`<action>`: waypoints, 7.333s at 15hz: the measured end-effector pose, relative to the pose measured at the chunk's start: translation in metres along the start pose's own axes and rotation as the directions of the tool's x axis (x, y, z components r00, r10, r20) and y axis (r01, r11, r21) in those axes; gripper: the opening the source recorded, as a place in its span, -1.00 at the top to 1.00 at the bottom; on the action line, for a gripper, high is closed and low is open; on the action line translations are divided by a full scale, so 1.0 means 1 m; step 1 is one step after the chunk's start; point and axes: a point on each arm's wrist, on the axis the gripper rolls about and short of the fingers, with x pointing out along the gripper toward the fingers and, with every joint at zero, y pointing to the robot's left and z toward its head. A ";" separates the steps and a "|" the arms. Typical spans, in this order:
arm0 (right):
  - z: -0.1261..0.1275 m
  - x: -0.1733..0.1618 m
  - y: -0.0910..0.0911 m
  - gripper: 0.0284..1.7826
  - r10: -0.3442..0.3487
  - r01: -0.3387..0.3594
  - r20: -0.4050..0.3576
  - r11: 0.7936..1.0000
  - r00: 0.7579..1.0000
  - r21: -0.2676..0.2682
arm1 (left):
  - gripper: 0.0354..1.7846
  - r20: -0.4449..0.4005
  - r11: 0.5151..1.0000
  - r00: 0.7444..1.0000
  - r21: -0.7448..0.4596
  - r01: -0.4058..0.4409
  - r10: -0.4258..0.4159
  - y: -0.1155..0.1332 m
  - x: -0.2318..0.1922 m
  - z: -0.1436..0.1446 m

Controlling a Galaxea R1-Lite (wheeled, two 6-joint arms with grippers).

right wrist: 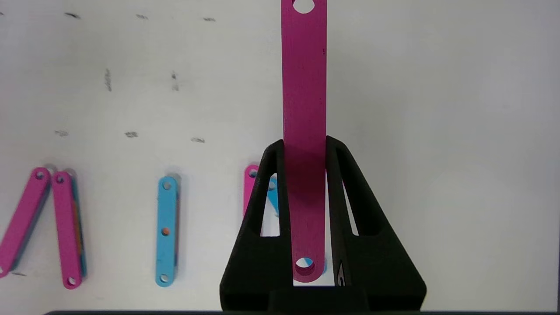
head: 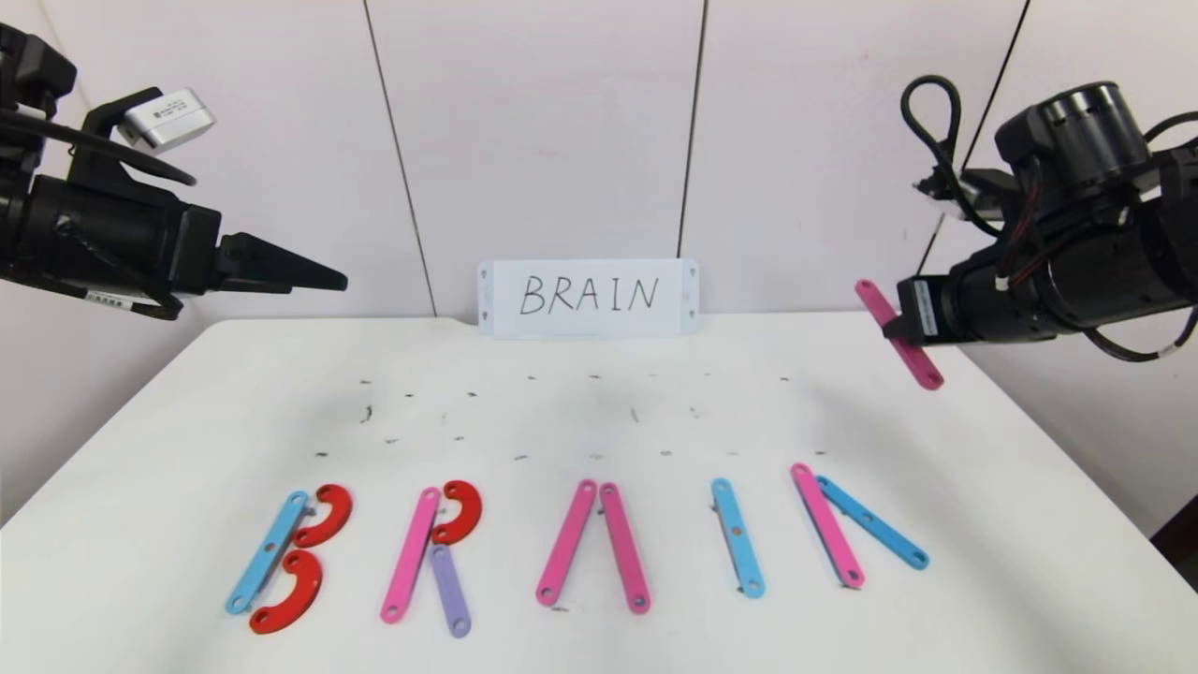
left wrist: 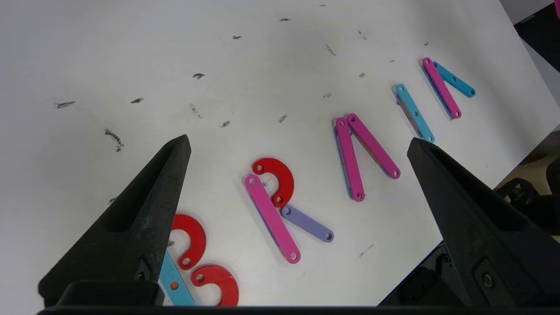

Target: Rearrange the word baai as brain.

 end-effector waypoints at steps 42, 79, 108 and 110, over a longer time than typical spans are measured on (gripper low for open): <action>-0.092 0.103 -0.048 -0.70 0.021 0.014 -0.438 0.997 0.899 0.077 | -0.95 -0.004 1.000 1.000 0.000 0.002 -0.002 0.000 0.002 0.000; -0.175 -0.228 -0.042 -0.95 0.069 -0.086 0.552 0.996 0.831 0.005 | -0.95 0.251 0.932 0.905 0.029 -0.362 0.344 -0.133 -0.140 -0.139; -0.348 -0.118 -0.049 -0.95 -0.079 0.161 0.708 0.986 0.702 -0.049 | -0.95 0.601 0.672 0.483 -0.126 -0.730 0.637 -0.099 -0.084 -0.342; -0.349 -0.116 -0.049 -0.95 -0.075 0.154 0.694 0.987 0.716 -0.053 | -0.95 0.609 0.675 0.486 -0.113 -0.730 0.627 -0.096 -0.080 -0.345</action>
